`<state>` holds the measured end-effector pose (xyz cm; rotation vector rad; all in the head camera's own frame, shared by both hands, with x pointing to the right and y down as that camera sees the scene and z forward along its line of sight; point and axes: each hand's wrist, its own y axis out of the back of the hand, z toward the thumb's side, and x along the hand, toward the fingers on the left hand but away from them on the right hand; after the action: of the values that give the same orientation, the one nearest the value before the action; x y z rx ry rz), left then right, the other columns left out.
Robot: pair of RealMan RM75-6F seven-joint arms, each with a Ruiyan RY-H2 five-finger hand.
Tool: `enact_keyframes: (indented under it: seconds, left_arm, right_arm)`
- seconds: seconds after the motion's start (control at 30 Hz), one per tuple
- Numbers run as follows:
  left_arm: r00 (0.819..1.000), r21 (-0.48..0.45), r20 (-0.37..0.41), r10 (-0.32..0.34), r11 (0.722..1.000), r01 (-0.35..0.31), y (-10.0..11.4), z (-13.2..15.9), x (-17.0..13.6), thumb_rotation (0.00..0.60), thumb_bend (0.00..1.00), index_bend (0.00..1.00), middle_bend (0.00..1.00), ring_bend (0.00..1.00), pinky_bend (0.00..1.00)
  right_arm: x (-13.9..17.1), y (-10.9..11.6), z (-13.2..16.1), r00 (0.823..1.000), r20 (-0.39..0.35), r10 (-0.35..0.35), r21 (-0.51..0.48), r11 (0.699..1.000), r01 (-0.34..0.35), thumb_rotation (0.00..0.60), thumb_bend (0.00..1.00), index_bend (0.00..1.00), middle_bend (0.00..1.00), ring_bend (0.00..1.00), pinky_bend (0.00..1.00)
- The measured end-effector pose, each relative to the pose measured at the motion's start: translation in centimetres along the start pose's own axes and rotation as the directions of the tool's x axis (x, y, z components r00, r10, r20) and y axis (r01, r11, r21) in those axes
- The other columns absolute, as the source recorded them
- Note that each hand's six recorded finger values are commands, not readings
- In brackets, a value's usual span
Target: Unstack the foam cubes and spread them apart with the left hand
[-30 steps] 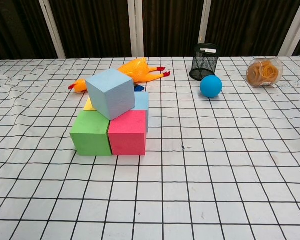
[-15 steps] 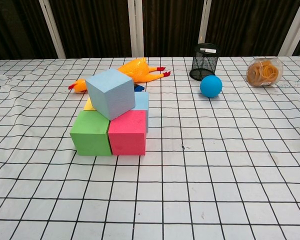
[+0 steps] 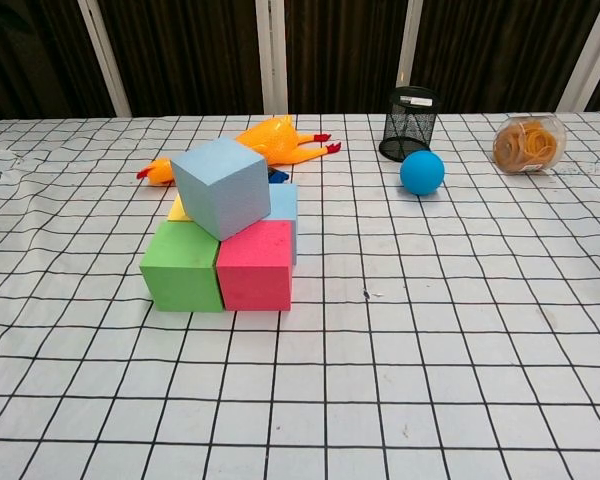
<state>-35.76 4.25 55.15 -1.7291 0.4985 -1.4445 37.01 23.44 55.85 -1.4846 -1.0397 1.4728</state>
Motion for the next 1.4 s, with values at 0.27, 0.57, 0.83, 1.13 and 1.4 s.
enact_keyframes:
  seconds: [0.27, 0.57, 0.83, 1.13, 1.4]
  left_arm:
    - [0.998, 0.038, 0.051, -0.034, 0.999, 0.032, -0.1, 4.8, 3.5, 0.600, 0.02, 0.01, 0.00, 0.00, 0.06]
    - [0.991, 0.029, 0.119, -0.053, 0.998, 0.050, -2.0, 10.1, 5.5, 0.600, 0.01, 0.01, 0.00, 0.00, 0.06]
    - [0.981, 0.008, 0.190, -0.044, 0.999, 0.043, -2.8, 14.1, 6.1, 0.600, 0.01, 0.01, 0.00, 0.00, 0.06]
    - [0.977, 0.025, 0.214, -0.011, 1.000, 0.006, -3.4, 17.3, 7.3, 0.600, 0.05, 0.03, 0.01, 0.00, 0.11]
    - [0.969, 0.015, 0.245, -0.016, 1.000, 0.012, -4.3, 19.7, 7.5, 0.600, 0.12, 0.09, 0.09, 0.09, 0.19]
  right_arm:
    - [0.1, 0.2, 0.1, 1.000, 0.016, -0.009, 0.003, 1.000, 0.009, 0.600, 0.04, 0.11, 0.00, 0.06, 0.00]
    - [0.0, 0.0, 0.1, 1.000, 0.019, 0.000, 0.005, 1.000, 0.000, 0.600, 0.04, 0.11, 0.00, 0.06, 0.00]
    - [-0.1, 0.3, -0.4, 1.000, 0.029, -0.003, -0.006, 1.000, 0.004, 0.600, 0.04, 0.11, 0.00, 0.06, 0.00]
    - [-0.1, 0.8, -1.1, 0.999, 0.042, -0.014, -0.021, 1.000, 0.015, 0.600, 0.04, 0.11, 0.00, 0.06, 0.00]
    - [-0.1, 1.1, -1.4, 0.999, 0.046, -0.020, -0.032, 0.999, 0.021, 0.600, 0.04, 0.11, 0.00, 0.06, 0.00]
